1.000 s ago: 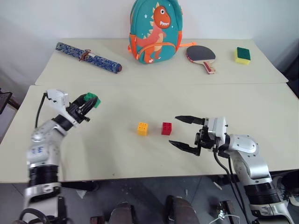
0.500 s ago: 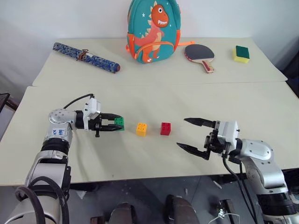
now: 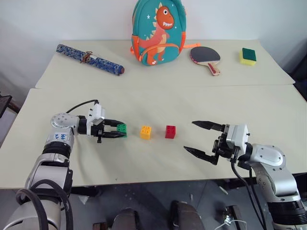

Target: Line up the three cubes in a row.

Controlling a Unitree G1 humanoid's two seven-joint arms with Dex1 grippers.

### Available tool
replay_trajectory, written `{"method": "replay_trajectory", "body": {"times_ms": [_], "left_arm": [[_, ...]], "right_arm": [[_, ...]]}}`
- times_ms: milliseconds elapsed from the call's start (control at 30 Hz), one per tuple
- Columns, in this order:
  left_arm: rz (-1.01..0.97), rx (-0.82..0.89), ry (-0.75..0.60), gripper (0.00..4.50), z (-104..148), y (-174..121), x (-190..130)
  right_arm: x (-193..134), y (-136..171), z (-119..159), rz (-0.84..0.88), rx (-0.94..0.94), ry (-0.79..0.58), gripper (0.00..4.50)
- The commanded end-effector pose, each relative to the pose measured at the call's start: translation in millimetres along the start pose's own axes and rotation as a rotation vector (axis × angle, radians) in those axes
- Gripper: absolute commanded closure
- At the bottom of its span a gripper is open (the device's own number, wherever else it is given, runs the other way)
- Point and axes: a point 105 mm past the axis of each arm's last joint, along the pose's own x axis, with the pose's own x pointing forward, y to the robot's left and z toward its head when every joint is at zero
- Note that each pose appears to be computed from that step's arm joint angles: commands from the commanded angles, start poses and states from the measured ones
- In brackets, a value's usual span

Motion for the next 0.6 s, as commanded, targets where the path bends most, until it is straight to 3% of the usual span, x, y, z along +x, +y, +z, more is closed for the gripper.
{"method": "replay_trajectory", "body": {"times_ms": [33,133,400,600], "left_arm": [[-0.022,0.018,-0.062,1.09,14.4,-3.7,-19.0],[0.044,0.024,-0.110,0.13,26.6,-6.6,-46.4],[0.326,0.135,-0.065,0.13,53.8,-22.7,-109.6],[0.416,0.216,-0.016,0.13,57.1,-27.2,-115.7]], "right_arm": [[-4.4,-6.0,8.8,0.033,-0.018,-0.022,0.00],[-10.1,-11.8,11.1,0.098,-0.023,-0.004,0.00],[-24.9,-42.3,25.0,0.252,-0.028,0.093,0.00],[-26.5,-50.7,13.4,0.293,-0.019,0.157,0.00]]}}
